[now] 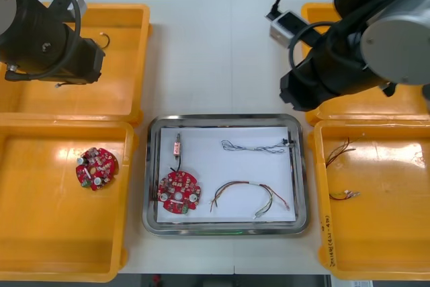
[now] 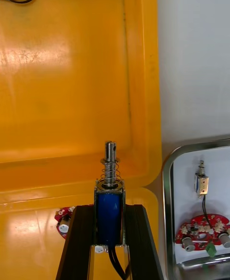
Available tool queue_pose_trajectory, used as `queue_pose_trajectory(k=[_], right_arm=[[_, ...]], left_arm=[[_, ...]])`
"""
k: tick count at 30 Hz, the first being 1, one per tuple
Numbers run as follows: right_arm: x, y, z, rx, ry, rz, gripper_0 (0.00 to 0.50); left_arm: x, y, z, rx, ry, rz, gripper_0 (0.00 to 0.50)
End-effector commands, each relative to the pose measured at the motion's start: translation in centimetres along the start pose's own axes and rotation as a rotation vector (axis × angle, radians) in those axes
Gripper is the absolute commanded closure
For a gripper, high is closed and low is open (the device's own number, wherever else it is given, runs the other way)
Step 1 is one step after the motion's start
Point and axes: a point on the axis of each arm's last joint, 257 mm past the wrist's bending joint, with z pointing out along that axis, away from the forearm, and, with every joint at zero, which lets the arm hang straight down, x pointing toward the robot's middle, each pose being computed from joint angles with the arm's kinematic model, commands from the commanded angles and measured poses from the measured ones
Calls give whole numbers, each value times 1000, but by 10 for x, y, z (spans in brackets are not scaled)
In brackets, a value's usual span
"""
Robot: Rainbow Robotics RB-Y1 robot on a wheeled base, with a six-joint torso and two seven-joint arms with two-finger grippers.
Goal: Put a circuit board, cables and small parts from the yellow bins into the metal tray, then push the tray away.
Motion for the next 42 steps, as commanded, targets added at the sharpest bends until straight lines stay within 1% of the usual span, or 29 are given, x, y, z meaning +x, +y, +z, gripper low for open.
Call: queue_pose_trajectory(k=[1,4,8,10,12,13,15,17,22,24,30,34,36,38,42], right_arm=[[-12,-42,-41,57,-83,120,0],[-2,-60,-49,59,-90,219,0],[20,-90,-58,79,-96,322,0],[30,-100,-60,87,-95,355,0],[48,-115,-64,105,-88,402,0],[48,-115,-64,105,-88,402,0],[66,-130,-69,124,-80,447,0],[75,-138,-72,138,-73,465,0],[109,-156,-76,174,-40,529,0],[122,-158,-75,174,-24,549,0],[158,-159,-69,176,30,605,0],[179,-158,-64,185,66,635,0],[191,-158,-62,190,85,653,0],[200,-158,-60,197,104,665,0],[212,-162,-59,227,124,686,0]], left_arm=[[5,-29,-2,28,-12,-89,500],[8,-44,-1,37,-11,-100,500],[11,-67,3,48,-10,-116,500],[12,-74,5,48,-11,-117,500],[14,-86,9,50,-12,-121,500],[14,-86,9,50,-12,-121,500],[18,-104,16,60,-15,-116,500],[20,-114,21,65,-18,-111,500],[33,-141,34,73,-6,-66,500],[38,-150,38,80,2,-54,500],[58,-171,51,76,20,-23,500],[69,-181,61,72,39,-21,500],[73,-187,67,76,45,-26,500],[75,-192,74,76,46,-28,500],[78,-200,89,77,49,-38,500]])
